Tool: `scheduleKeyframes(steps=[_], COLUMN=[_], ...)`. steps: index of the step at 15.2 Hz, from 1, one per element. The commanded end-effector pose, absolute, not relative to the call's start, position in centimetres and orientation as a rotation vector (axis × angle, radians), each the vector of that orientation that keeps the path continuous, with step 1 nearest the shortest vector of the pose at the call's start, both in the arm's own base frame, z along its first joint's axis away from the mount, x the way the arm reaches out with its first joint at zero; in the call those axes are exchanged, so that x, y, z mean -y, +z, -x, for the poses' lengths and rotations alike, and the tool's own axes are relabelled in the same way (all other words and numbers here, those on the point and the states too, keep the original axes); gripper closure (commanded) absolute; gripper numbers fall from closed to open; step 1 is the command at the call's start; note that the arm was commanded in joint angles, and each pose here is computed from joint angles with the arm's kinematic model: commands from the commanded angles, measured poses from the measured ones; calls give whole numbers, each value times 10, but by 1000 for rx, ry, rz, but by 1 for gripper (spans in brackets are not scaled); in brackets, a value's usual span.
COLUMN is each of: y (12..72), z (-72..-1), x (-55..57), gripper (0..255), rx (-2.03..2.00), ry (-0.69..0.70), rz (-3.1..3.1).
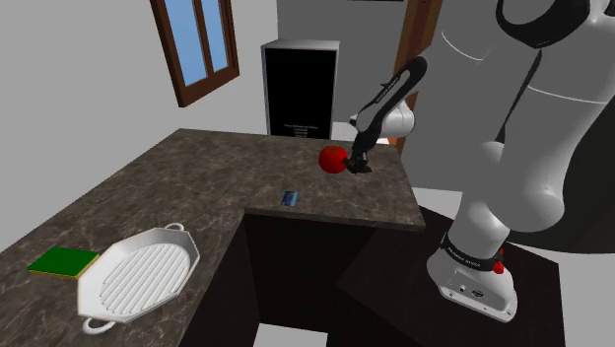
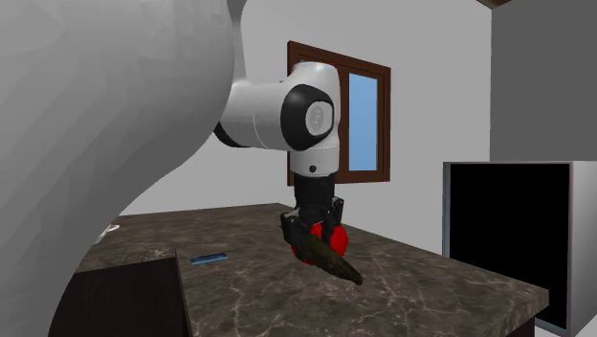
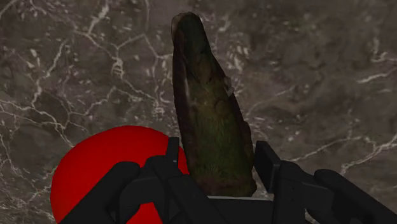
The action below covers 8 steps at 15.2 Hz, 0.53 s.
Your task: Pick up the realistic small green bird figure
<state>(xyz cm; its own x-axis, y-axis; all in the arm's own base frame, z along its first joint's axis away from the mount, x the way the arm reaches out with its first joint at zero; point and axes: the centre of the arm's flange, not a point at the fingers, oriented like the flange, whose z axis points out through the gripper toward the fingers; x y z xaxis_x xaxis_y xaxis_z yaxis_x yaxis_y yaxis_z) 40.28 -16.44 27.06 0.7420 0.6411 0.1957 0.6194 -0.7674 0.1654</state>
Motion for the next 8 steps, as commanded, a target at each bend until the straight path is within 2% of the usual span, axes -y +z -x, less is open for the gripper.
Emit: scheduleKeyframes(steps=[1, 8], y=[281, 308], z=[-403, -403], x=[164, 164], gripper=[255, 255], rx=[-1034, -1034], ry=[367, 367], rz=[-2845, -2845])
